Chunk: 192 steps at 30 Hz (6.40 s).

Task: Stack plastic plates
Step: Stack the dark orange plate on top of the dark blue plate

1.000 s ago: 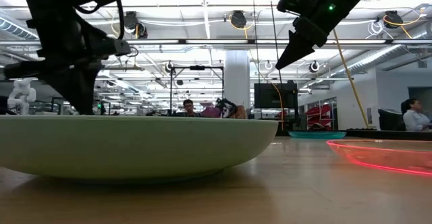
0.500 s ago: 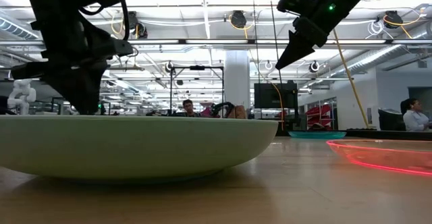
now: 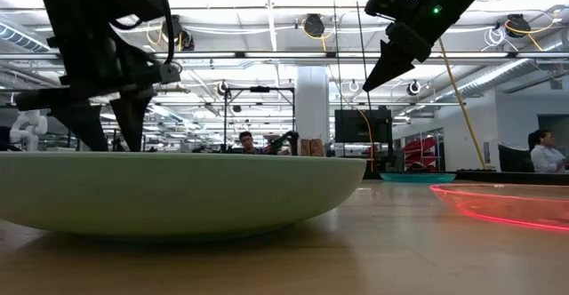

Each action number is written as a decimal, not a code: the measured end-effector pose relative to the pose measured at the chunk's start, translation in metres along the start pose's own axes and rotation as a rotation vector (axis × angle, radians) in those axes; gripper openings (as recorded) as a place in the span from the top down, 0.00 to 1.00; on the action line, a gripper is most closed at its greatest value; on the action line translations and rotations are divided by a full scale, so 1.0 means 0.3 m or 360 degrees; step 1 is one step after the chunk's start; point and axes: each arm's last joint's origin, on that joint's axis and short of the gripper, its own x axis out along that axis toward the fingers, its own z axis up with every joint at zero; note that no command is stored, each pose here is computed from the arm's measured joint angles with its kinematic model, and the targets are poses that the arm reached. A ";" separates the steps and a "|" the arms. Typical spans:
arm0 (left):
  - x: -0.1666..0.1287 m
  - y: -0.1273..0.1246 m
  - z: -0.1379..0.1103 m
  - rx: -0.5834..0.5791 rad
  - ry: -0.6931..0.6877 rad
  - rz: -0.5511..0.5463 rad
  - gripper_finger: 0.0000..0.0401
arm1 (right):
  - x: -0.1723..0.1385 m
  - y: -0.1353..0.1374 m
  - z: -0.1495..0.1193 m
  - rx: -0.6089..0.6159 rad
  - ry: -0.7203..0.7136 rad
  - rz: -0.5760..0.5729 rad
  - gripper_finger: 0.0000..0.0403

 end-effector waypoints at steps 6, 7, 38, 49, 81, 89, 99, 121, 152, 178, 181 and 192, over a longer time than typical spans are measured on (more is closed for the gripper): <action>0.041 -0.011 0.004 -0.0001 -0.0032 0.0057 0.47 | 0.000 0.000 0.000 -0.0001 0.0001 0.0000 0.77; 0.046 -0.013 0.003 0.0001 -0.0037 0.0059 0.47 | 0.000 0.000 -0.001 -0.0002 0.0003 0.0000 0.77; 0.149 -0.064 -0.031 0.0048 -0.0064 0.0039 0.50 | 0.000 0.000 -0.001 -0.0003 0.0006 -0.0001 0.77; 0.150 -0.065 -0.032 -0.0085 -0.0141 0.0020 0.79 | 0.000 0.000 -0.001 -0.0004 0.0006 -0.0001 0.77; -0.148 -0.196 0.099 0.0237 -0.0511 0.0064 0.92 | 0.000 -0.001 0.000 -0.0005 0.0000 -0.0006 0.77; -0.299 -0.220 0.214 0.0479 -0.0576 0.0262 0.91 | 0.000 -0.001 0.000 -0.0002 0.0000 -0.0006 0.77; -0.396 -0.128 0.375 0.0612 -0.0624 0.0557 0.91 | 0.000 0.000 0.002 0.0004 -0.0007 -0.0002 0.77; -0.334 0.163 0.556 0.0482 -0.0407 0.0642 0.91 | 0.000 0.000 0.004 0.0011 -0.0016 0.0000 0.77; -0.231 0.287 0.640 0.0345 -0.0197 0.0580 0.91 | 0.000 0.000 0.005 0.0009 -0.0020 0.0001 0.77; -0.231 0.289 0.641 0.0317 -0.0206 0.0592 0.91 | 0.000 0.000 0.005 0.0013 -0.0020 0.0001 0.77; -0.231 0.289 0.641 0.0309 -0.0207 0.0591 0.91 | 0.000 0.000 0.005 0.0012 -0.0020 0.0001 0.77; -0.231 0.289 0.641 0.0311 -0.0208 0.0592 0.91 | 0.000 0.000 0.004 0.0012 -0.0020 0.0001 0.77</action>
